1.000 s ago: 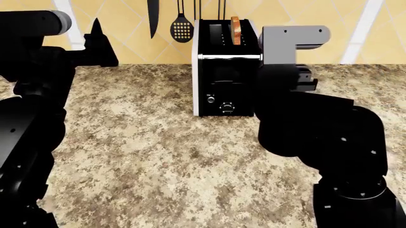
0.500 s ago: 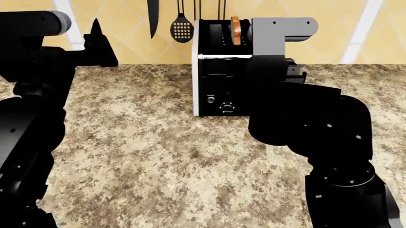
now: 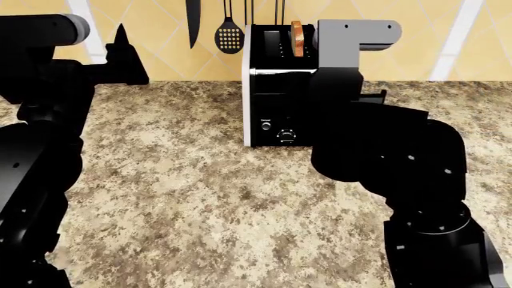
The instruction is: Push down the lever of the toaster to turn it on.
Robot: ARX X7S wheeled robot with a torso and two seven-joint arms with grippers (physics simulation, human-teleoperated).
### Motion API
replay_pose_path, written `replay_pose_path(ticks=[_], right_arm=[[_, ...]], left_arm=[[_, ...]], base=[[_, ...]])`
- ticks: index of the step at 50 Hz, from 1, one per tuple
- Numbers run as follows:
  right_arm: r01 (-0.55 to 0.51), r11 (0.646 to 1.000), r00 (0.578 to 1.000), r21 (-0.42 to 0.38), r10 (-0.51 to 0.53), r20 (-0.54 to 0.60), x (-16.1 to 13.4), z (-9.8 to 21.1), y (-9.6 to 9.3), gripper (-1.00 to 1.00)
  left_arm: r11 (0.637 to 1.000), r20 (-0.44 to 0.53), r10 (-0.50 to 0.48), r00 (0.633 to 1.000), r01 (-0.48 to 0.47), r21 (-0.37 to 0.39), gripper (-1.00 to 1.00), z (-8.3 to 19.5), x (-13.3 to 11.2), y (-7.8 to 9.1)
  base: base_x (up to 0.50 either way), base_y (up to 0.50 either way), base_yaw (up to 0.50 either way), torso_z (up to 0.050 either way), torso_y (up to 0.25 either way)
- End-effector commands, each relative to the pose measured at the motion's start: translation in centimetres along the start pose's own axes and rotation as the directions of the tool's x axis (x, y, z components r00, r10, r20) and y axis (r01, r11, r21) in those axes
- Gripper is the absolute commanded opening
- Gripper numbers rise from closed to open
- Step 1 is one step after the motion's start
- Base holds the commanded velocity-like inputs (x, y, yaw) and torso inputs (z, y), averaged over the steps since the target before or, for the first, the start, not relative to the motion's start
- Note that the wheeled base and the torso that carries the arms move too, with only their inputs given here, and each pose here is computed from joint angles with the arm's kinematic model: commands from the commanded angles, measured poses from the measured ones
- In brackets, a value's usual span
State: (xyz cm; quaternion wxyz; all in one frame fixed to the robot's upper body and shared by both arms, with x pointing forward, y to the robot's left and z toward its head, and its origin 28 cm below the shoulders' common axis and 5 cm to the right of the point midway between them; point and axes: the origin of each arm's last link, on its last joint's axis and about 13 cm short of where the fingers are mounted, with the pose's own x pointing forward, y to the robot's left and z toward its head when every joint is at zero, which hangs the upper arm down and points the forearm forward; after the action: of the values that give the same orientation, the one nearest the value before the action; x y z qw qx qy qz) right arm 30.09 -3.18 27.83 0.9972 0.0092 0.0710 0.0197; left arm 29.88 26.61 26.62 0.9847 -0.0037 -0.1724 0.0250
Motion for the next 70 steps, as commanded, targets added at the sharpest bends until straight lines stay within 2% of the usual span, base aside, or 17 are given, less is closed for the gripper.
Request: replay_pose_path(ticks=[1, 38, 70], right_arm=[[-0.008, 1.000, 1.000, 0.000, 0.008, 0.003, 0.0, 0.1, 0.1, -1.00], [0.010, 1.000, 0.999, -0.004, -0.010, -0.041, 2.2, -1.0, 0.0, -1.00], [-0.030, 0.999, 0.995, -0.033, 0.027, -0.094, 2.9, -2.1, 0.3, -1.00]], left_arm=[[1.000, -0.001, 0.002, 1.000, -0.002, 0.000, 1.00, 0.0, 0.0, 0.0], [1.000, -0.002, 0.004, 1.000, -0.004, 0.001, 1.00, 0.0, 0.1, 0.0], [1.000, -0.004, 0.006, 1.000, -0.006, -0.001, 1.00, 0.0, 0.1, 0.0]], base=[[0.00, 0.00, 0.00, 0.000, 0.000], [0.00, 0.00, 0.00, 0.000, 0.000], [0.00, 0.00, 0.00, 0.000, 0.000]])
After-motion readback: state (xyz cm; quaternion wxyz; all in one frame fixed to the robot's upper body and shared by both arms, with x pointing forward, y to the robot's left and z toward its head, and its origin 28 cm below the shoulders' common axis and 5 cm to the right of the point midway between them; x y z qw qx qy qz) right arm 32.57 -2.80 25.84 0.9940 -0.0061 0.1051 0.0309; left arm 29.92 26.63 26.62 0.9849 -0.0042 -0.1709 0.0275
